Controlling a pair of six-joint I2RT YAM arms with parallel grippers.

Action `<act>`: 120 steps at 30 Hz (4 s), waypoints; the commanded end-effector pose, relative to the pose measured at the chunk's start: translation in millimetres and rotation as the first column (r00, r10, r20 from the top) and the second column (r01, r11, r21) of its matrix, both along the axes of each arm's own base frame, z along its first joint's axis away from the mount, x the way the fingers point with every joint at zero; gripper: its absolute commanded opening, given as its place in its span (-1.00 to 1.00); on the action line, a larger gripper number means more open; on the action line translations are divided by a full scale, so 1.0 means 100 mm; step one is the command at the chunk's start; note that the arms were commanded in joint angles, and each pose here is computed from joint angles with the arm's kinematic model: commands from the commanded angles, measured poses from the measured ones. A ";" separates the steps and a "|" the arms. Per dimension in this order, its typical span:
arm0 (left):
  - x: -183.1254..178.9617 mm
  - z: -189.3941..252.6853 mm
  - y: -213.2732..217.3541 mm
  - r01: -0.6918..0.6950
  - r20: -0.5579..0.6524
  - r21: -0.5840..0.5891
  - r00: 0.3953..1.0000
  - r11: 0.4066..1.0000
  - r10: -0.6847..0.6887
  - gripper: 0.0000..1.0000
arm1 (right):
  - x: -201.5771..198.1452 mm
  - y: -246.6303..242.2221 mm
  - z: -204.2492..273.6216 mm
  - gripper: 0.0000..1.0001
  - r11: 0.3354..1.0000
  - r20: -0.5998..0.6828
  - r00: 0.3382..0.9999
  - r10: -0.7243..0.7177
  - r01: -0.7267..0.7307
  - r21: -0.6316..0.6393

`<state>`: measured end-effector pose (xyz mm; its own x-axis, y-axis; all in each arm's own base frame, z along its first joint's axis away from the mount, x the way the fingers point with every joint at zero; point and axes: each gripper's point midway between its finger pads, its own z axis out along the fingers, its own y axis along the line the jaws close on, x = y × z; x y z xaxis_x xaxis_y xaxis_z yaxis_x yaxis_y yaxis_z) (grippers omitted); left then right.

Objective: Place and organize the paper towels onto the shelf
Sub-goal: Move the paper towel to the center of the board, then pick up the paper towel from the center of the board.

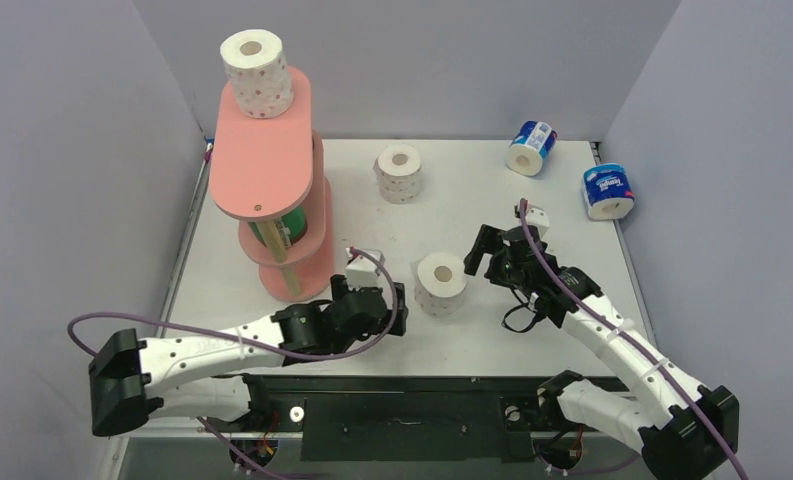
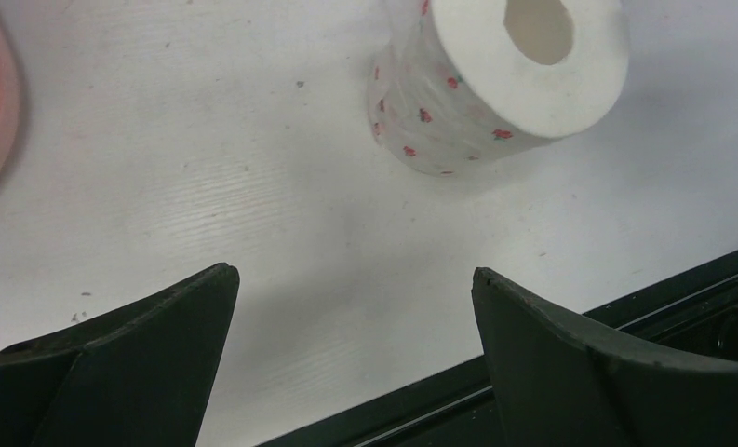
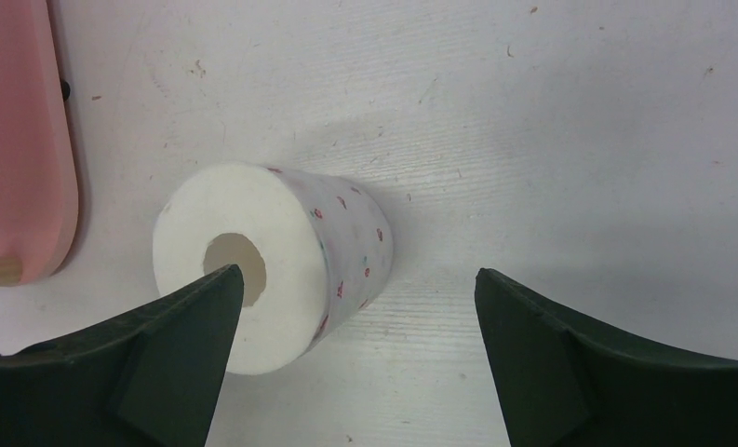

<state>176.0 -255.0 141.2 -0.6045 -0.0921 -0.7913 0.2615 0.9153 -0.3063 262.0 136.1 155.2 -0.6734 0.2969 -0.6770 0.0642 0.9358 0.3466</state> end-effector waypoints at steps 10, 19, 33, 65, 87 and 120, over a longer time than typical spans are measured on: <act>0.60 0.19 -0.71 0.019 -0.149 -0.156 0.988 0.988 -0.043 0.98 | -0.11 -0.35 0.17 0.80 0.993 0.107 0.989 -0.098 0.104 -0.053; 0.76 0.07 -0.85 -0.032 -0.188 -0.107 0.982 0.994 0.011 0.88 | -0.19 -0.41 0.10 0.80 0.993 0.106 0.989 -0.100 0.106 -0.053; 0.78 0.54 -0.81 0.066 0.027 0.030 0.997 0.997 -0.066 0.81 | -0.24 -0.52 0.20 0.80 0.990 0.146 0.984 -0.106 0.119 -0.080; 0.90 0.52 -0.89 0.098 -0.085 -0.058 0.991 0.994 -0.103 0.51 | -0.38 -0.84 0.29 0.77 0.961 0.204 0.946 -0.251 0.268 -0.061; 0.97 0.05 -0.94 -0.175 -0.321 -0.146 0.939 0.974 0.120 0.53 | -0.35 -0.78 0.25 0.77 0.965 0.189 0.951 -0.246 0.258 -0.043; 0.99 -0.13 -1.09 -0.124 -0.309 -0.095 0.947 0.988 0.089 -0.11 | -0.36 -0.78 0.18 0.77 0.966 0.181 0.952 -0.246 0.257 -0.040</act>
<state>268.5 -353.9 115.5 -0.8096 -0.2431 -0.5342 0.0147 0.9015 -0.4326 221.1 58.1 167.6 -0.4824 0.3734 -0.7924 0.2400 0.9263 0.2904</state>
